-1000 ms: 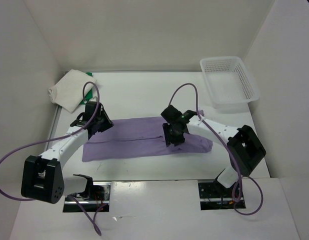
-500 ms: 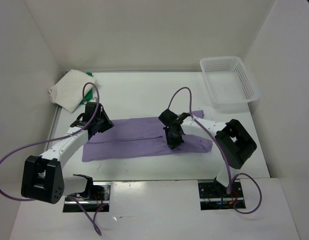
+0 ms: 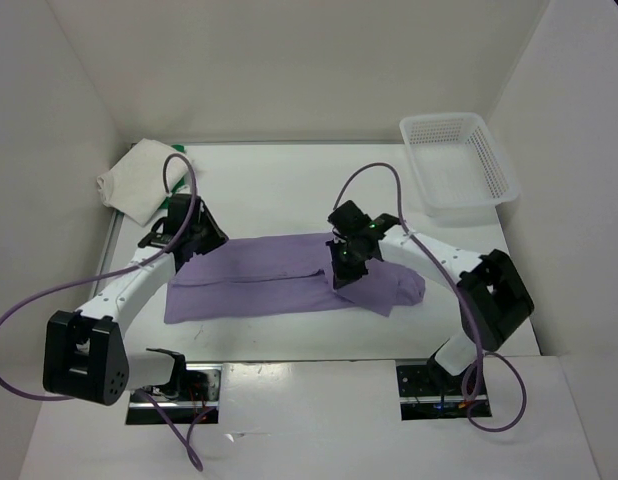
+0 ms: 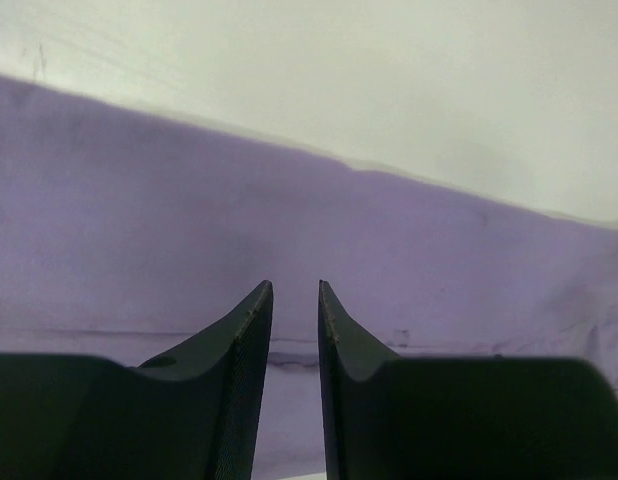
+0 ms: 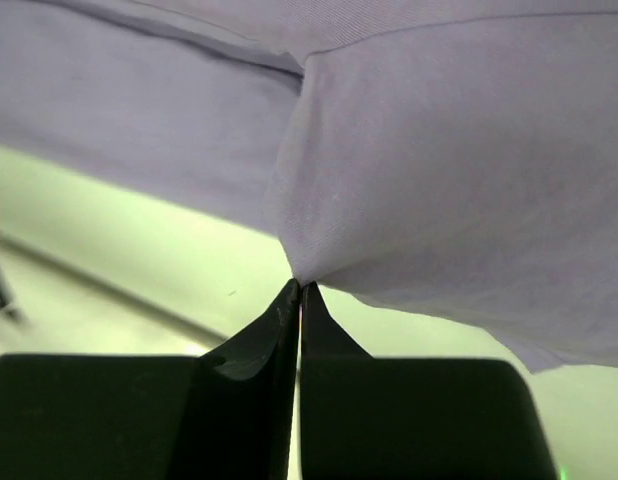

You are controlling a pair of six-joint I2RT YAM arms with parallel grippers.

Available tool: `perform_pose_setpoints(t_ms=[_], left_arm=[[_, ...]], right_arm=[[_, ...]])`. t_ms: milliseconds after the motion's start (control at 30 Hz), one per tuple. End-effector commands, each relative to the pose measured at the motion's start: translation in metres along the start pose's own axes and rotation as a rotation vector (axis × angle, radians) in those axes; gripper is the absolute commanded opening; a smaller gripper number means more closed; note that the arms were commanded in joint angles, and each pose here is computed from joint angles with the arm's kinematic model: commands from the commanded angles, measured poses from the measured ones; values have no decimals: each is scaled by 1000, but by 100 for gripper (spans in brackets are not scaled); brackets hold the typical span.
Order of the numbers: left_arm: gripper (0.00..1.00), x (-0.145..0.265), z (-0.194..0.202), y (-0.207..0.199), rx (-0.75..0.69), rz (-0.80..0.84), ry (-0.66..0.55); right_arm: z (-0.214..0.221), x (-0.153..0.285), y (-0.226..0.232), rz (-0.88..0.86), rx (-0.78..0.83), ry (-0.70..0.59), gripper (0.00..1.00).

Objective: Fold and stack the t-shirts
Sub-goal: Fold the other side of the tshirt into a rectangle

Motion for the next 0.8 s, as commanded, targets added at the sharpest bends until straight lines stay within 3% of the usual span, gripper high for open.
perform_pose_setpoints(t_ms=[0, 67, 233, 267, 333, 400, 433, 500, 533, 600, 667, 767], left_arm=[[32, 5, -21, -26, -40, 60, -52], [32, 0, -22, -27, -49, 51, -46], [32, 3, -28, -32, -78, 48, -45], [32, 3, -28, -32, -78, 48, -45], [32, 2, -25, -29, -79, 41, -39], [32, 5, -22, -25, -79, 42, -40], [32, 8, -23, -26, -78, 49, -46], [32, 4, -15, -18, -79, 34, -21], [32, 7, -16, -19, -79, 41, -27], [33, 3, -10, -13, -79, 35, -10], [34, -1, -4, -6, -80, 25, -2], [34, -9, 4, 2, -80, 14, 21]], right_arm=[[-1, 27, 10, -193, 31, -17, 0], [6, 13, 6, -195, 21, 26, 4], [6, 2, -11, -90, -8, 30, 52], [5, 4, -12, -79, -8, 30, 55], [5, 7, -15, -53, 1, 36, 55], [-3, 19, -25, -25, -24, -11, 48], [-7, 23, -34, 17, -59, -37, 38], [-15, 35, -64, 74, -151, -99, 27], [-14, 37, -79, 118, -214, -109, 15], [-18, 42, -122, 190, -351, -180, 9], [-17, 48, -161, 258, -470, -224, 12], [-23, 48, -196, 253, -570, -308, 28]])
Point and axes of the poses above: each gripper's point midway between its finger pads, its own x axis back along the fingers, its own y axis along the line the jaws close on, z = x × y, the point moved 4 cm from there along x, back along the fingers, and after that the axes turned 15 degrees about x, right-handed, at the moved point
